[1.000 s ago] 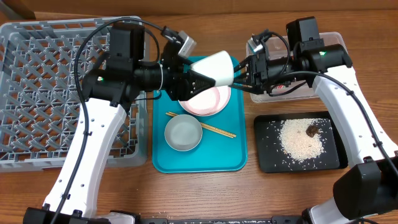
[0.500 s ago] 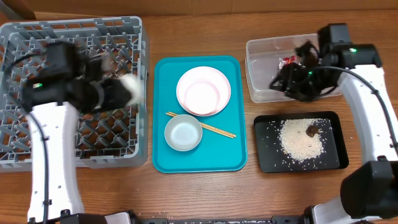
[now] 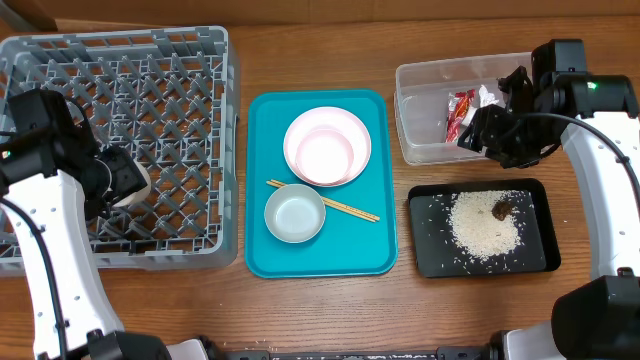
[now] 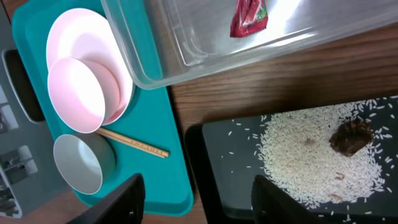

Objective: Sort waste into correct bins and load items into the dishwasher
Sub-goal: 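Place the white cup upside down in the dish rack with left gripper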

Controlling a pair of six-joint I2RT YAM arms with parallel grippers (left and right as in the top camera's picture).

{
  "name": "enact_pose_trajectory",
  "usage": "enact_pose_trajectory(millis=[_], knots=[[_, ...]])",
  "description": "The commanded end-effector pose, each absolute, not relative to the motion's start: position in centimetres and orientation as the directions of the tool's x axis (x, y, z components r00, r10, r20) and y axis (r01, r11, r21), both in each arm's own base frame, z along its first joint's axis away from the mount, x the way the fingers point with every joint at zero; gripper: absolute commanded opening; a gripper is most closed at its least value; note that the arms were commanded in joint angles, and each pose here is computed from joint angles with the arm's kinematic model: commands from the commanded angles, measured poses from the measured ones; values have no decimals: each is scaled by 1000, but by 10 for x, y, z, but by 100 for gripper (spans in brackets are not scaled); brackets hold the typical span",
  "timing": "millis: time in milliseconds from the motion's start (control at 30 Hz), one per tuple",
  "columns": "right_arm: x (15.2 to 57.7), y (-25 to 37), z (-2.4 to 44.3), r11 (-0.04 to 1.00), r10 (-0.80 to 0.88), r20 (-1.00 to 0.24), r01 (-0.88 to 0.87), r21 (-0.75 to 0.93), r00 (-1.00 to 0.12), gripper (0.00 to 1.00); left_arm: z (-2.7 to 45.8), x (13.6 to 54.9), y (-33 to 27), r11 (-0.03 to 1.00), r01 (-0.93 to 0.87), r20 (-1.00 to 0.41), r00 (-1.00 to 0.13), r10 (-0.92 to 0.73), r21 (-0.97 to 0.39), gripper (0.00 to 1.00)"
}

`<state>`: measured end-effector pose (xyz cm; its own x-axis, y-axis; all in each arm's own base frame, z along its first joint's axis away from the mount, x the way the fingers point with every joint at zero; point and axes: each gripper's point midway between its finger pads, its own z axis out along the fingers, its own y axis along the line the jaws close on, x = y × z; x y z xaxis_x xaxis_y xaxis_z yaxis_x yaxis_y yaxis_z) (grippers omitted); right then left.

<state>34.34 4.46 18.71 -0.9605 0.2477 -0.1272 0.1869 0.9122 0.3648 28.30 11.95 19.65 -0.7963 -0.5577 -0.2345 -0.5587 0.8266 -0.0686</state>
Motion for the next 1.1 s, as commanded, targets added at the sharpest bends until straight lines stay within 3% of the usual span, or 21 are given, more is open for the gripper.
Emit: enact_pose_trajectory(millis=[0,100,200,267,300,400,433,533,633,800,1067], knots=[[345,43,203,920,238,-182,161,359,-954,57,180,287,129,811,-585,-186,-794,-578,-24,4],[345,43,203,920,238,-181,161,359,-954,57,165,289,135,807,-590,-145,-800,-582,14,4],[345,43,203,920,238,-182,161,359,-954,57,146,294,136,809,-588,-94,-806,-584,21,13],[345,44,203,919,238,-182,161,359,-954,57,136,296,137,809,-587,-67,-808,-585,26,36],[345,43,203,920,238,-181,161,359,-954,57,132,297,136,810,-586,-53,-810,-584,24,40],[345,44,203,919,238,-178,162,358,-955,57,126,299,134,813,-582,-35,-812,-582,6,70],[344,44,203,919,238,-177,162,358,-955,57,127,301,133,814,-581,-40,-813,-580,-3,74],[344,44,203,919,238,-174,164,358,-956,57,139,307,132,816,-577,-79,-813,-578,-29,82],[343,44,203,919,238,-171,164,358,-956,67,160,314,129,819,-569,-142,-807,-574,-72,90],[343,44,203,919,238,-172,164,357,-956,75,203,322,97,858,-475,-253,-821,-512,-195,100],[345,43,203,920,238,-178,162,358,-955,76,227,323,-15,956,-174,-302,-922,-242,-237,100]])
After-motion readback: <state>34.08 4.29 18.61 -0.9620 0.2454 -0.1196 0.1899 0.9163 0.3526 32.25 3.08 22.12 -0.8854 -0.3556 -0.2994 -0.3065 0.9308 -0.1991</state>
